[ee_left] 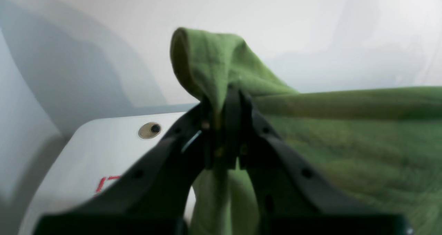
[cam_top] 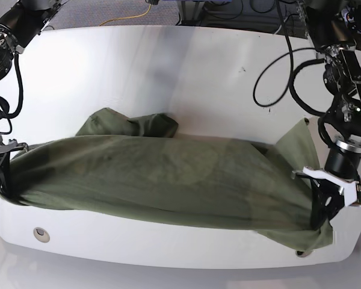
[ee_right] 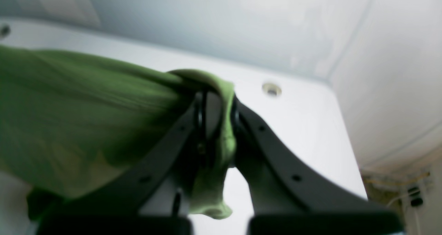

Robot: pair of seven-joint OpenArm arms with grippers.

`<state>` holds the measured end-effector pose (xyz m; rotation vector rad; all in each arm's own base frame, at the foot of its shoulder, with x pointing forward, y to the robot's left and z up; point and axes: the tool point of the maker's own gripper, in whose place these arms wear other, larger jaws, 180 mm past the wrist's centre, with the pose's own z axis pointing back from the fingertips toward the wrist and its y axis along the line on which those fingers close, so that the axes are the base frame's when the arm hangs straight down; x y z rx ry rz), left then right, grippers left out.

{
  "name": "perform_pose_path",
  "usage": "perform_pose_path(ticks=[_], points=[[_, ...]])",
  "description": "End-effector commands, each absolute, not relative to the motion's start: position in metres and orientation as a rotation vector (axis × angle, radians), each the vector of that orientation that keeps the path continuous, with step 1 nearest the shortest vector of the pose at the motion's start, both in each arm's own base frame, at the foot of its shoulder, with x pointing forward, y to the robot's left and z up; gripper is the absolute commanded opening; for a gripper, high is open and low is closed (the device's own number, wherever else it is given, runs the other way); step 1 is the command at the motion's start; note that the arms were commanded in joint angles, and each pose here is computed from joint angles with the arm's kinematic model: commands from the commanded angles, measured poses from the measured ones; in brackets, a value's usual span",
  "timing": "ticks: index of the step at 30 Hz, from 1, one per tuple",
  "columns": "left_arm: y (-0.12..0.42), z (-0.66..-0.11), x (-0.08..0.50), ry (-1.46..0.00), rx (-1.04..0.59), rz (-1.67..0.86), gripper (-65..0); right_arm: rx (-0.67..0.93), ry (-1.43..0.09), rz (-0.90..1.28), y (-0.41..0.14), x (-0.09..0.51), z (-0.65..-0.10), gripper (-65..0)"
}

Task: Layout the t-shirt on the table in an organized manner, then fold the t-shirt properly
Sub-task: 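Raise the shirt high with both grippers and draw it back toward the robot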

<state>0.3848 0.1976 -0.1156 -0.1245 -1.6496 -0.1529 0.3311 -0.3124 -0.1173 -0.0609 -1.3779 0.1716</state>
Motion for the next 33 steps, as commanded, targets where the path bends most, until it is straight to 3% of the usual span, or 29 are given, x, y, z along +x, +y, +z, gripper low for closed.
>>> perform_pose_path(ticks=[1, 13, 23, 33], points=[[0.199, -0.099, 0.377, -1.732, -0.117, -0.161, -65.0, -0.082, -1.411, 0.197, -0.312, 0.327, -0.110, -65.0], [0.212, -0.100, 0.346, -1.880, -0.106, -0.140, -65.0, -0.004, -1.614, 0.183, -0.299, 0.309, -0.110, -65.0], [0.227, -0.103, 0.325, -1.917, -0.058, -0.163, -64.9, -0.091, -1.694, 0.152, -0.305, 0.301, -0.112, -65.0], [0.255, -0.114, 0.303, -1.902, 0.026, -0.128, -64.9, -0.085, -1.600, 0.117, -0.310, 0.274, -0.149, -65.0]])
